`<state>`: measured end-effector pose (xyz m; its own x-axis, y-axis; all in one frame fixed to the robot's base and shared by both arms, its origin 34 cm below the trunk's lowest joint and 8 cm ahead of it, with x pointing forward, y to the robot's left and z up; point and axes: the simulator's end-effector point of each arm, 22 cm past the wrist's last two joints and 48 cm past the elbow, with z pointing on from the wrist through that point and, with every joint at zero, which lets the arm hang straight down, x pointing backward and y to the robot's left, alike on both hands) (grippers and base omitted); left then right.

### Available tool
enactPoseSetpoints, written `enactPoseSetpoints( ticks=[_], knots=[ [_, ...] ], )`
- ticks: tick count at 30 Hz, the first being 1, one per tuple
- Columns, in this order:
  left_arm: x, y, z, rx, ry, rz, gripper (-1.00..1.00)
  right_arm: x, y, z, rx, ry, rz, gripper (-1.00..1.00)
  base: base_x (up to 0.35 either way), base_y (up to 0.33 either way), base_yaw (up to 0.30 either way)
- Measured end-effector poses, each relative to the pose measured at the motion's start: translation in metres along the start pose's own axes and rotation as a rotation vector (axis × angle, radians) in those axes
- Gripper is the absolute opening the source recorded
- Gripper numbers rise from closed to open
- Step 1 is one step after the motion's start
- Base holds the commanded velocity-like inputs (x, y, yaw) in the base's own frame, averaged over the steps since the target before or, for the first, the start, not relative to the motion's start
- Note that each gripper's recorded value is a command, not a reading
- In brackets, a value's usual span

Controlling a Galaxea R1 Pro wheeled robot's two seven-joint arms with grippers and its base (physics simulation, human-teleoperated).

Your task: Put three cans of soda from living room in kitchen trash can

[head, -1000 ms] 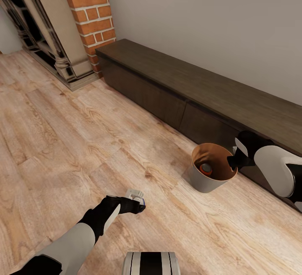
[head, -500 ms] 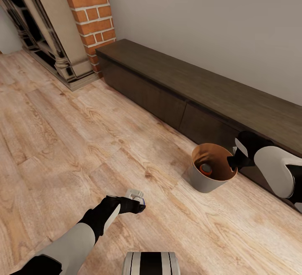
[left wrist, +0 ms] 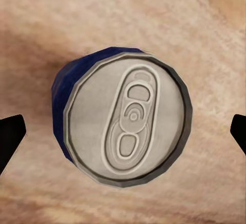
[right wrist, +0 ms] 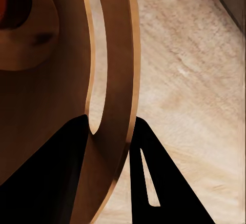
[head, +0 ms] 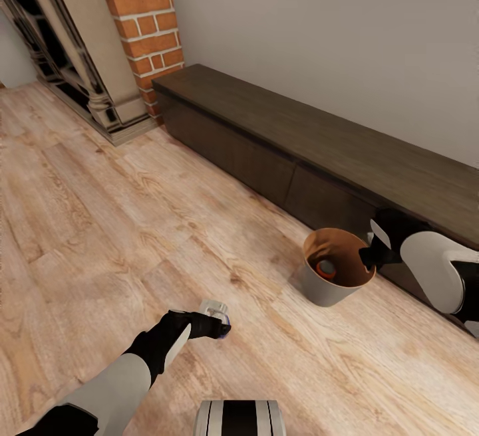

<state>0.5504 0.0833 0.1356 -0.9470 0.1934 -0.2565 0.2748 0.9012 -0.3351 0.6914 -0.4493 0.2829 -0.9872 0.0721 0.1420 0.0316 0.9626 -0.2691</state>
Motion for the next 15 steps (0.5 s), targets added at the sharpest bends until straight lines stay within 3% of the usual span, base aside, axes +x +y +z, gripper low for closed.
enactPoseSetpoints(
  ticks=[2,8,15],
  knots=[
    [-0.003,0.000,-0.003,-0.002,-0.006,0.003,1.00,0.000,0.003,-0.003,0.015,-0.006,-0.018,-1.00,0.000,0.000,0.000],
    [-0.014,-0.003,-0.012,-0.005,-0.027,0.012,1.00,-0.002,0.008,-0.017,-0.025,-0.028,0.006,-1.00,0.000,0.000,0.000],
    [-0.027,-0.005,-0.023,-0.010,-0.054,0.024,1.00,-0.004,-0.001,-0.034,0.000,-0.052,-0.003,-1.00,0.000,0.000,0.000]
  ],
)
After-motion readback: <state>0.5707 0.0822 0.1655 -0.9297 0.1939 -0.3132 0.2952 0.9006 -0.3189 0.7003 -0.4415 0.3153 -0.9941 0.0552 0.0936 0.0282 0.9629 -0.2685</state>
